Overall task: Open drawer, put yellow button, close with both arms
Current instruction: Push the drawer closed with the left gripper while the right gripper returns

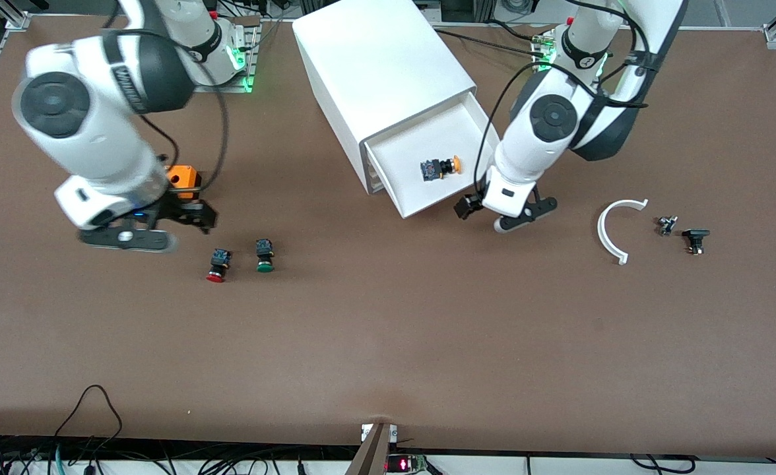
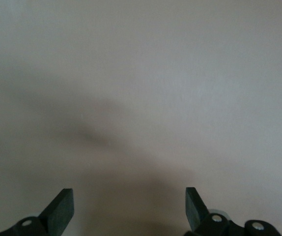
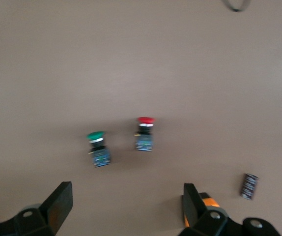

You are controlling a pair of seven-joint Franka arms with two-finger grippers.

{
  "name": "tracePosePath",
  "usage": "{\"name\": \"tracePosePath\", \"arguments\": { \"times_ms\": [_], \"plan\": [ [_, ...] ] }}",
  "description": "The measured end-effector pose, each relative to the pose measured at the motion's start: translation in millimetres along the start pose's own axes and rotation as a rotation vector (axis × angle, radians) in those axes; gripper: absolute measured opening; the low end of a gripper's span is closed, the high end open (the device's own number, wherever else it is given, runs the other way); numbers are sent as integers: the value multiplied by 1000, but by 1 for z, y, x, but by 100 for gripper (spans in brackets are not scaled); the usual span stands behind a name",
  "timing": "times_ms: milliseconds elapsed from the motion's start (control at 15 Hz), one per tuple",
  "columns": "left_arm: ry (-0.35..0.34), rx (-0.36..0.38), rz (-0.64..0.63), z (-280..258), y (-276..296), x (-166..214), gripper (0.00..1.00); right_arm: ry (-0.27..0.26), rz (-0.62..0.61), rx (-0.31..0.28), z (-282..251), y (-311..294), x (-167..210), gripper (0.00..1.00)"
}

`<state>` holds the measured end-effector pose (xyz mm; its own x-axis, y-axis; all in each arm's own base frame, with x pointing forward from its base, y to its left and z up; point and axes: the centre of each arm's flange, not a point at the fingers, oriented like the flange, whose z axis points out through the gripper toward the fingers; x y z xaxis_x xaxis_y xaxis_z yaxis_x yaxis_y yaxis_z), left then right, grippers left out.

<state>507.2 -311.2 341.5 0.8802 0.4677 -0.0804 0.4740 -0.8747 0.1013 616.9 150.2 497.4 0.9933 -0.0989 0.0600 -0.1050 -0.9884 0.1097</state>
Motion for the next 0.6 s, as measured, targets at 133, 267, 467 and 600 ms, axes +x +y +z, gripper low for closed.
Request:
{"name": "tracePosePath", "arguments": {
  "times_ms": [133,267,467,600],
  "plan": [
    [-15,2,-15,3,12,-32,100,12,43,-3,-8,27,4,100],
    [-31,13,-10,7,21,-71,100,34,67,-6,-23,41,3,100],
    [-50,37,-10,14,27,-131,100,17,65,-37,-35,82,0,100],
    [-54,48,19,16,29,-168,100,-2,39,-22,-32,128,6,100]
  ]
}}
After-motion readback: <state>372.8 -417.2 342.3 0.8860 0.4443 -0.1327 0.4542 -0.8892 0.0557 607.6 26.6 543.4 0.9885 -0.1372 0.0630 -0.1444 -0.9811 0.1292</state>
